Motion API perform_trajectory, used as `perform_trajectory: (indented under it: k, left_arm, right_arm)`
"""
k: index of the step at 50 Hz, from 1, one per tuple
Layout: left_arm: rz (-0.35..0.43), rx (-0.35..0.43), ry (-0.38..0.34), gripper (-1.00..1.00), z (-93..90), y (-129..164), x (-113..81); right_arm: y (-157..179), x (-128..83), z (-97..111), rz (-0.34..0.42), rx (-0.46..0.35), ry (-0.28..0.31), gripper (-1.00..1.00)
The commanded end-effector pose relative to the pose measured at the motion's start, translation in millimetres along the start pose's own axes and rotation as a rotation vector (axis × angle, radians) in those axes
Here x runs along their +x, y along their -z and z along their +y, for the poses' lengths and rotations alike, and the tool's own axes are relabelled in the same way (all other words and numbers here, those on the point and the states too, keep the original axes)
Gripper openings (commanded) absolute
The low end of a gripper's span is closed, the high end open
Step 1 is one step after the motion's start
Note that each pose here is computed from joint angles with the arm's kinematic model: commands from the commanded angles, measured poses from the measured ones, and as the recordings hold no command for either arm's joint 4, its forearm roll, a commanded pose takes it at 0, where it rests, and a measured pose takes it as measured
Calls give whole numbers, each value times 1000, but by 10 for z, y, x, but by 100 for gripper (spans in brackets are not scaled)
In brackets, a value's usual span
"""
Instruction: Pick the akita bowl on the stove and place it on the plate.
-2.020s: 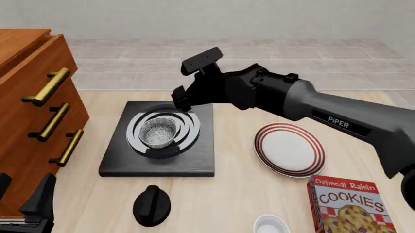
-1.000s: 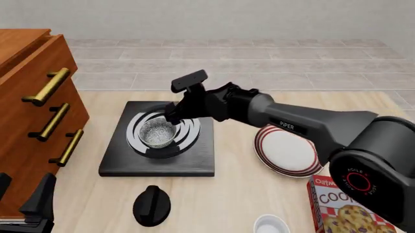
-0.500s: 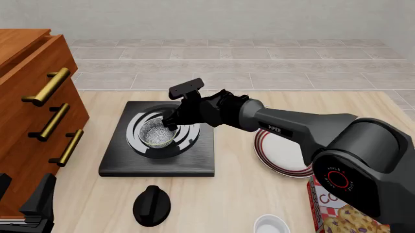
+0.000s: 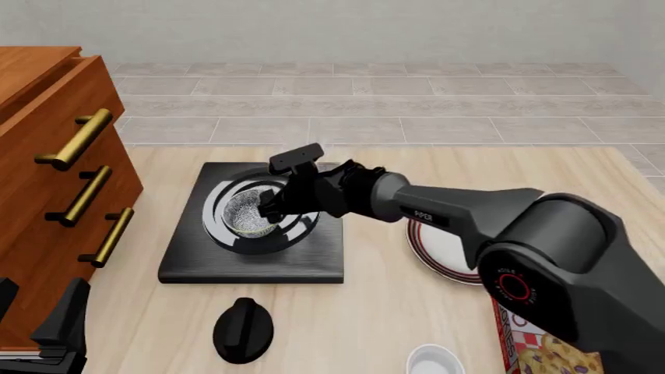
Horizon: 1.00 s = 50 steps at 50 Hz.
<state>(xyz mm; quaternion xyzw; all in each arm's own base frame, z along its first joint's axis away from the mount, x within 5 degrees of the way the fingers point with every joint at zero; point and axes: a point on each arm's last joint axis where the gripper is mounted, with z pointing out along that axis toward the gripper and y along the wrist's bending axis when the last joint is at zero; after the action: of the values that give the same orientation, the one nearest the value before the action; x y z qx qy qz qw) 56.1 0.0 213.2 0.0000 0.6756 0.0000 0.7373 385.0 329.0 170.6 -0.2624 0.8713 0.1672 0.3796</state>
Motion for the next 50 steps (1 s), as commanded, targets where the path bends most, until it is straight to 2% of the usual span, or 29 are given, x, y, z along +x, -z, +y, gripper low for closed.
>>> perform_trajectory:
  k: [1, 20, 21, 22, 23, 25, 26, 28, 39, 50]
  left_arm:
    - [0, 0, 0, 100, 0, 0, 0]
    - [0, 0, 0, 100, 0, 0, 0]
    - [0, 0, 0, 100, 0, 0, 0]
    - [0, 0, 0, 100, 0, 0, 0]
    - [0, 0, 0, 100, 0, 0, 0]
    - [0, 0, 0, 100, 0, 0, 0]
    - [0, 0, 0, 100, 0, 0, 0]
    - [0, 0, 0, 100, 0, 0, 0]
    - [0, 0, 0, 100, 0, 0, 0]
    - [0, 0, 0, 100, 0, 0, 0]
  right_arm:
    - [-100, 88, 1, 22, 1, -16, 100]
    - [-234, 227, 18, 53, 1, -31, 100]
    - [-235, 235, 28, 53, 0, -41, 100]
    - [-177, 289, 152, 44, -20, -52, 100]
    - [-238, 230, -26, 51, 7, -51, -100]
    - [-168, 269, 120, 44, -15, -50, -100]
    - [-181, 241, 65, 42, -7, -54, -100]
    - [-149, 248, 121, 38, -16, -51, -100]
    - [-43, 206, 127, 20, -20, -44, -100]
    - [191, -19, -97, -22, 13, -9, -100]
